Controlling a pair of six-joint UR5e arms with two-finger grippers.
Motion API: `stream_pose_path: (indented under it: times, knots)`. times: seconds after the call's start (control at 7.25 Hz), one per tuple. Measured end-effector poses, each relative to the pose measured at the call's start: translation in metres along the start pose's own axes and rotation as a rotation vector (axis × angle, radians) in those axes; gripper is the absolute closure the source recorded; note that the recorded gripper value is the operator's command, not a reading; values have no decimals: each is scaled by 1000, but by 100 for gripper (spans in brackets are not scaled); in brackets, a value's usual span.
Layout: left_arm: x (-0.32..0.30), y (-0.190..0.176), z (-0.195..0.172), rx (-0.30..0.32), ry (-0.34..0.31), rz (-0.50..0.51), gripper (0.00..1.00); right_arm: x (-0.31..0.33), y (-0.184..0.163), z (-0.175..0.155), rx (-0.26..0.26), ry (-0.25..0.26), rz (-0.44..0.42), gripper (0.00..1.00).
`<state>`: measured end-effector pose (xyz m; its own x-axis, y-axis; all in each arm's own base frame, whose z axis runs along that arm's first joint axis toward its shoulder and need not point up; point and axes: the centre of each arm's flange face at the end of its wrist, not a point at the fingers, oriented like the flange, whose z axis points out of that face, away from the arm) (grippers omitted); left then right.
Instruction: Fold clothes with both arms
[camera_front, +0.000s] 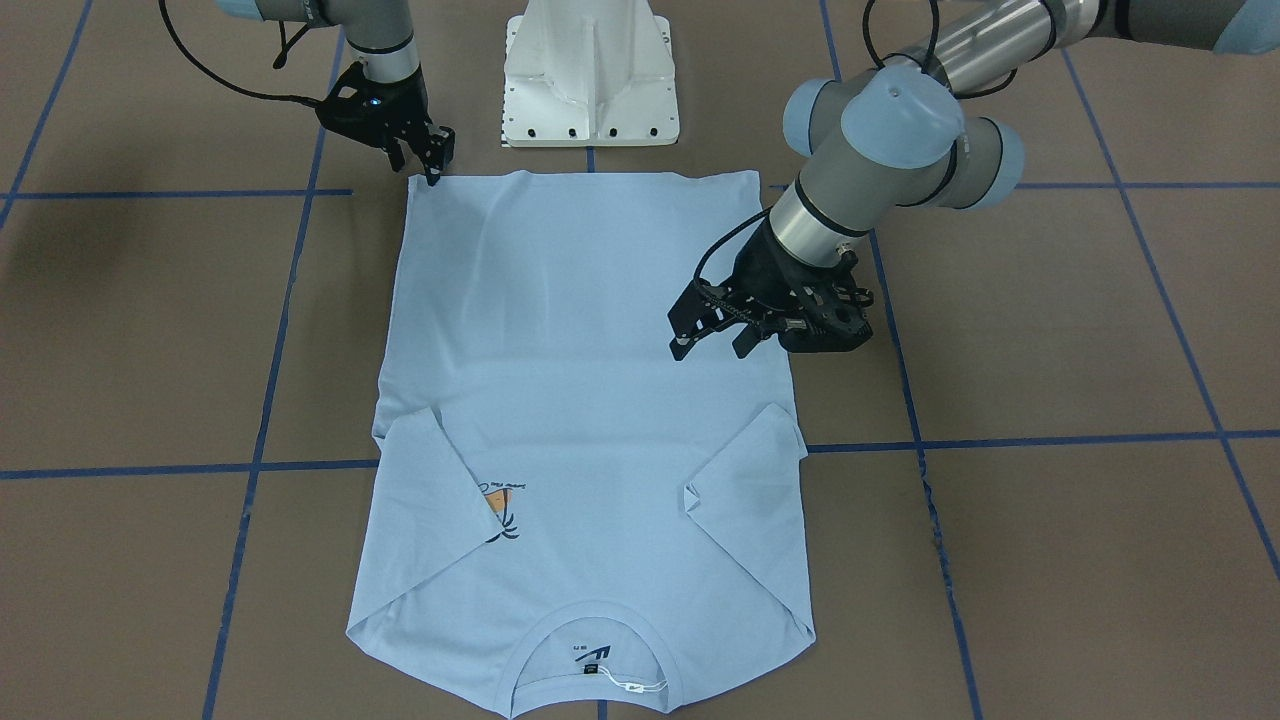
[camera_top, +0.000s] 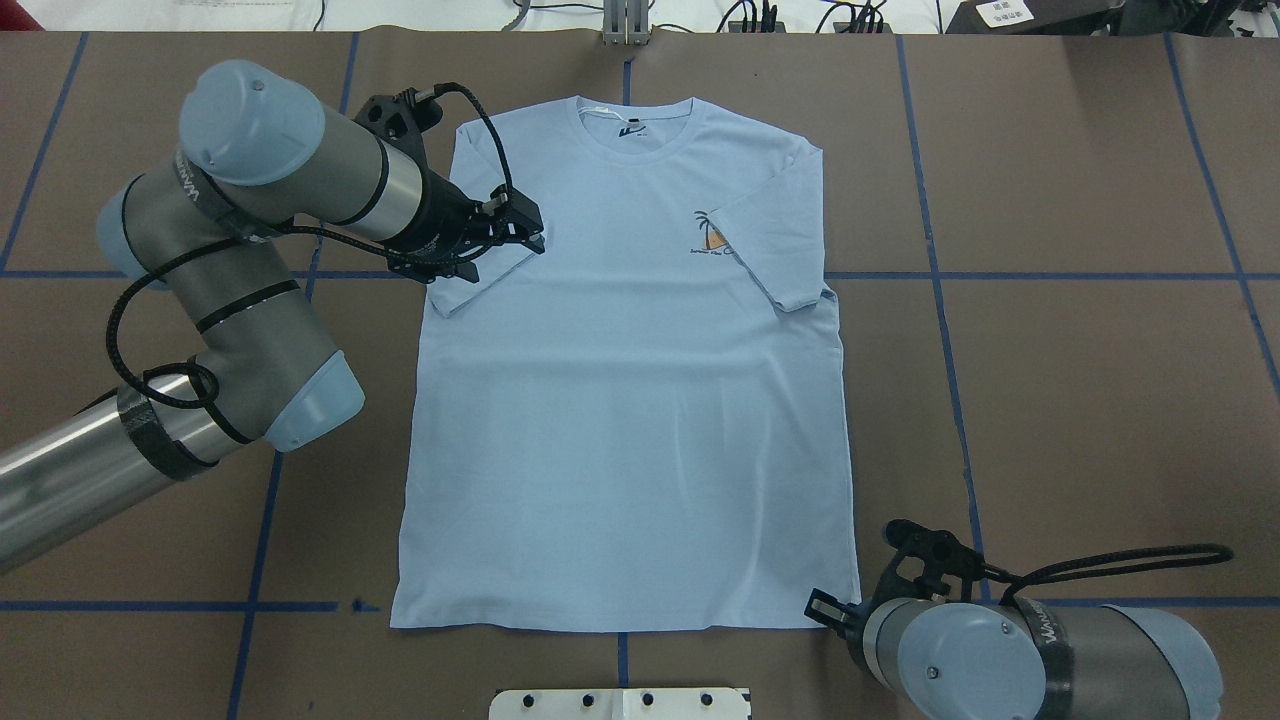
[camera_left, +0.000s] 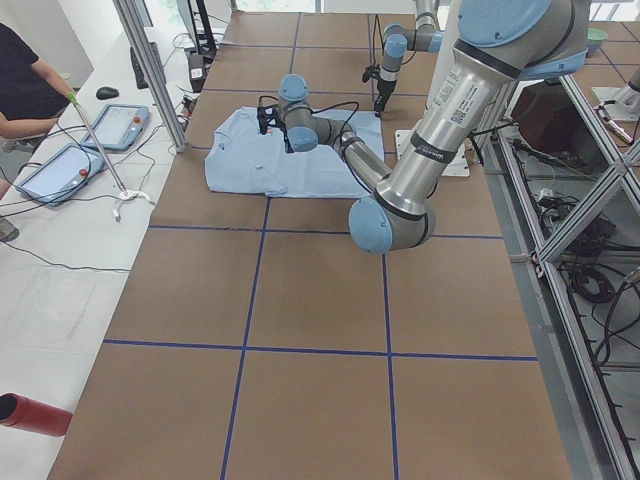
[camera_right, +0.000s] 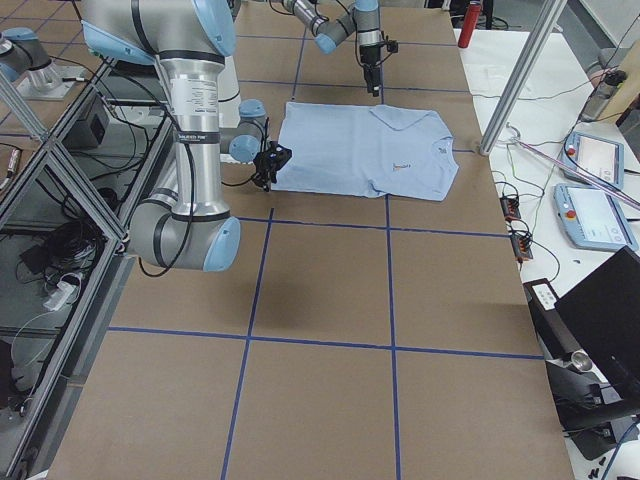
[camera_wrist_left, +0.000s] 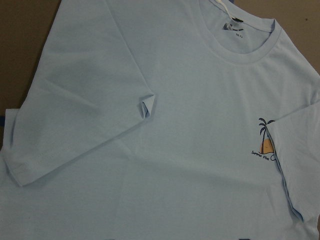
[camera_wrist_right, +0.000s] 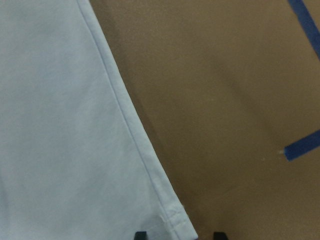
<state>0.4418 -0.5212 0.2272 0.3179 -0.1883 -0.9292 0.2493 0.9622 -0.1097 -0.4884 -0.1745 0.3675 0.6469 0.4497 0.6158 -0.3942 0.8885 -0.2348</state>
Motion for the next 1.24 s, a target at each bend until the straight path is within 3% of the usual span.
stream_pose_path:
  times: [0.83, 1.1, 1.24]
  knots:
    - [-2, 1, -2, 1, 2, -5, 13, -5, -16, -15, 1, -26, 2, 100]
    - [-17, 29, -18, 0, 18, -34, 12, -5, -17, -28, -8, -46, 6, 100]
    - [-28, 64, -16, 10, 1, -52, 13, -4, -16, -31, -14, -47, 6, 100]
